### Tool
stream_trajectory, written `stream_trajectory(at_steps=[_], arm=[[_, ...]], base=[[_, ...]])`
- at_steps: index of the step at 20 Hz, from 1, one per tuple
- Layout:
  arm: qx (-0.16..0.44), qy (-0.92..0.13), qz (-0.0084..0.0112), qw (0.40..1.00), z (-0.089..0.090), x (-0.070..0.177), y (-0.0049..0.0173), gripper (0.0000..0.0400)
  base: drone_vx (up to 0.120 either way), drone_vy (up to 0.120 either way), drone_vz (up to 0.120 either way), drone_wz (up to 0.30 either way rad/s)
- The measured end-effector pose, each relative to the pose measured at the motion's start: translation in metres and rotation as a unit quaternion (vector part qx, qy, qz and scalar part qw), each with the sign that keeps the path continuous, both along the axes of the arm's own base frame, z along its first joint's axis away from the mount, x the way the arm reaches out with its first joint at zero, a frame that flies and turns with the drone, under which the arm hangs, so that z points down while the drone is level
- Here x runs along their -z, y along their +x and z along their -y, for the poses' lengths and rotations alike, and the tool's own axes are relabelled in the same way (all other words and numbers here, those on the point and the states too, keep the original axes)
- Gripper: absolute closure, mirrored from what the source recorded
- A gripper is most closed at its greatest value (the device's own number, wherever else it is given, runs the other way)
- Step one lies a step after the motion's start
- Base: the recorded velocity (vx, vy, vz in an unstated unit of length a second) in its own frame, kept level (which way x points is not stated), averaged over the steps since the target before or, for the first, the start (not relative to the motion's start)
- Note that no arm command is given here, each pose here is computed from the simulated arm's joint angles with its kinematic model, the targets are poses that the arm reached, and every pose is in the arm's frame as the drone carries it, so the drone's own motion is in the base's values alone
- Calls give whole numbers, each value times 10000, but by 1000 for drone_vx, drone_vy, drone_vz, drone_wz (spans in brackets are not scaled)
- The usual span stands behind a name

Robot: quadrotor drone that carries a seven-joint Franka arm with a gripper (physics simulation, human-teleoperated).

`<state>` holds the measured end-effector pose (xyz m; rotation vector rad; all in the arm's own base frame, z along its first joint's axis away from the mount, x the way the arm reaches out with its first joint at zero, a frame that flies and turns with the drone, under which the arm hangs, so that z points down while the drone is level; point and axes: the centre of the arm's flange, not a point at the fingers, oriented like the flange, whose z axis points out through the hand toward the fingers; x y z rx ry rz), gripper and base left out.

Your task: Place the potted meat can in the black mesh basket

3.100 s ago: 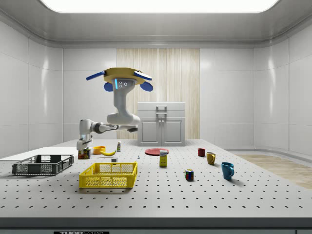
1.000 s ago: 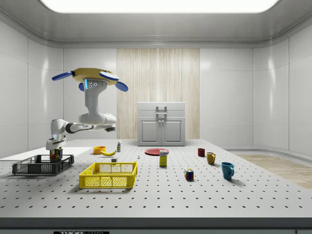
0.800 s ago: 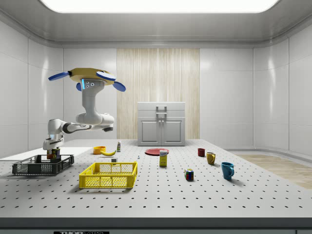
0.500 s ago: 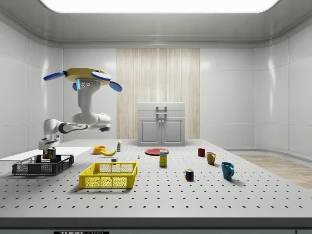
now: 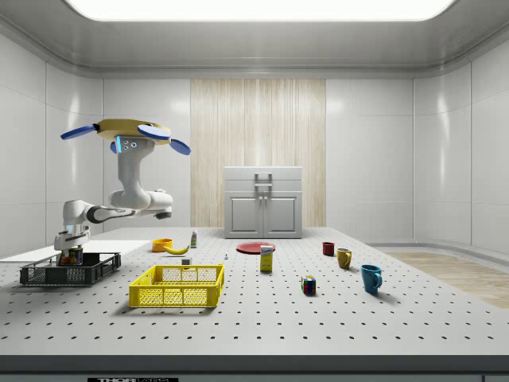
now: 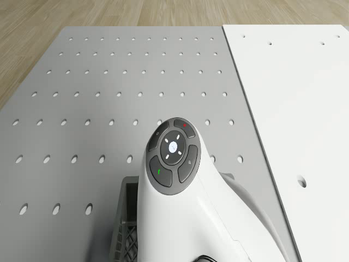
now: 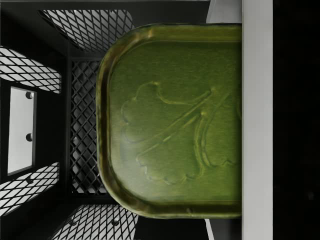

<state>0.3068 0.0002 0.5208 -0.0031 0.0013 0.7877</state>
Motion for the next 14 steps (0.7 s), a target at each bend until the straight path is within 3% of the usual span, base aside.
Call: stream_trajectory(at_steps=[3, 6, 9, 14], arm=[[0, 0, 0, 10000, 0, 0, 0, 118], [0, 0, 0, 10000, 0, 0, 0, 118], [17, 4, 1, 10000, 1, 0, 0, 47], [13, 16, 5, 10000, 2, 1, -1, 14]], base=[[120, 0, -120, 0], [27, 0, -13, 0], [0, 0, 0, 0], [0, 0, 0, 0]])
